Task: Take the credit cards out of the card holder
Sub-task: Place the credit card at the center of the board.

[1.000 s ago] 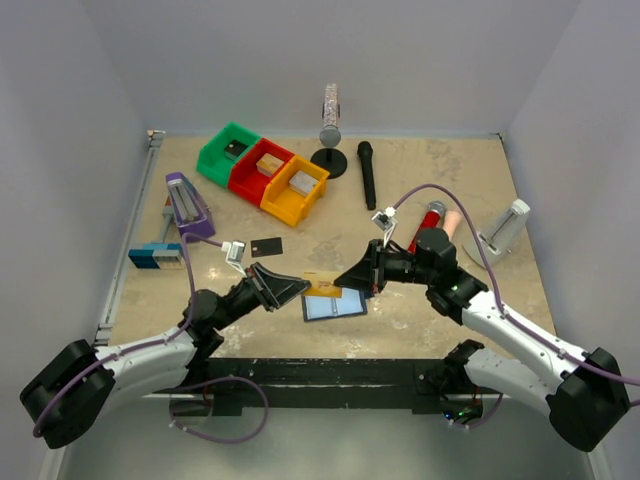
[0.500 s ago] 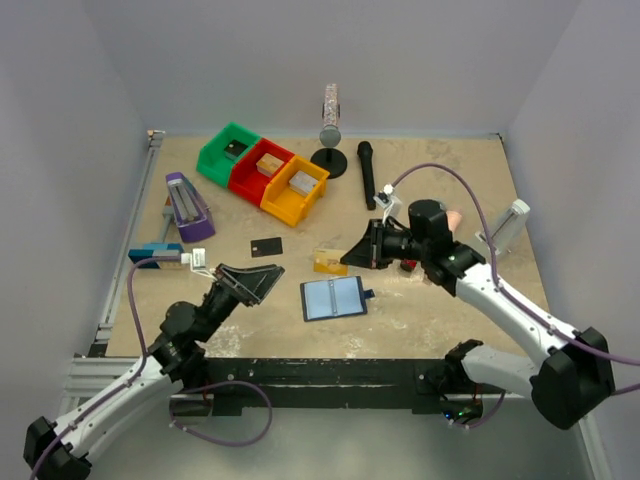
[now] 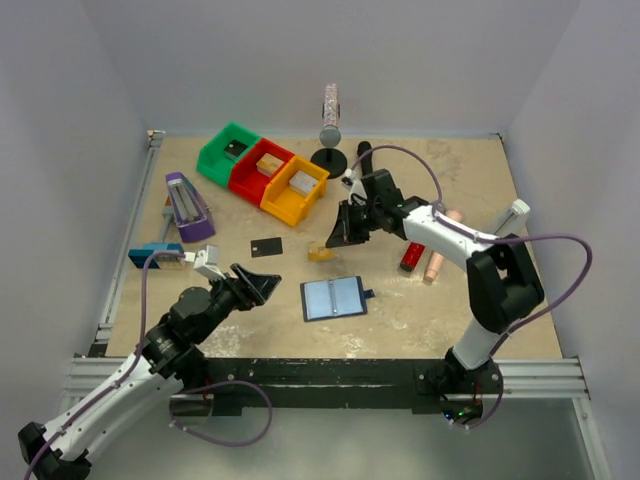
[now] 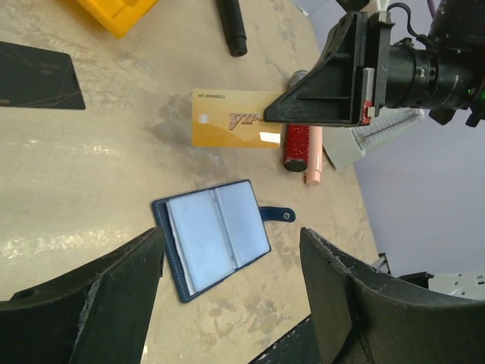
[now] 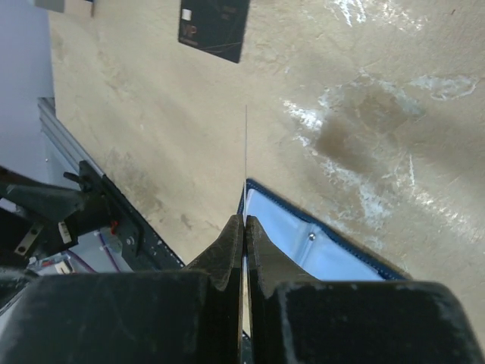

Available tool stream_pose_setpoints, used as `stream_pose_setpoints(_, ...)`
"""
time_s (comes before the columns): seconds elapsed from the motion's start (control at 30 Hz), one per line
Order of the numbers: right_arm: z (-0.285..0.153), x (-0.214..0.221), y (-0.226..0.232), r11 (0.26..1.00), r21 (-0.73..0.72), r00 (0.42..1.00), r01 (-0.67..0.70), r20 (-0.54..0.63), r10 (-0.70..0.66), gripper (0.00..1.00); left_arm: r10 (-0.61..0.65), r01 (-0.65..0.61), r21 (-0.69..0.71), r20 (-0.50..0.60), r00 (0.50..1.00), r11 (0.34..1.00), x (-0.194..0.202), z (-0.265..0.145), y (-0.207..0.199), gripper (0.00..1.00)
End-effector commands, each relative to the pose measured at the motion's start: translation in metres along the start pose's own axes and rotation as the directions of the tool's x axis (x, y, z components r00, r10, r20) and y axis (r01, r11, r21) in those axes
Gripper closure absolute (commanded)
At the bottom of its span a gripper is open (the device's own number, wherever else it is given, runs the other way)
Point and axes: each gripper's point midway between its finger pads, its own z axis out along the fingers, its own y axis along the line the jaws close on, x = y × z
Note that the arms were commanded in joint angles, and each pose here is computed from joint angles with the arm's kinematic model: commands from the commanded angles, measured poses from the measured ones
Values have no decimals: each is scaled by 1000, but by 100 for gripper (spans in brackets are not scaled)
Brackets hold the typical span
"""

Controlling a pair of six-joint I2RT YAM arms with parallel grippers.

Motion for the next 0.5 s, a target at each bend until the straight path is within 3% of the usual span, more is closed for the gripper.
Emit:
stream_pose_setpoints(0.0,13,-17,2,1000,-3,1000,-19,-7,19,100,33,-33,-25,19,999,999,-6,-7,5,25)
stream_pose_setpoints(0.47,53,-25,-30,981,101,983,-164,-61,171,100,36,-37,-33,-4,999,999,2,-5,11,28)
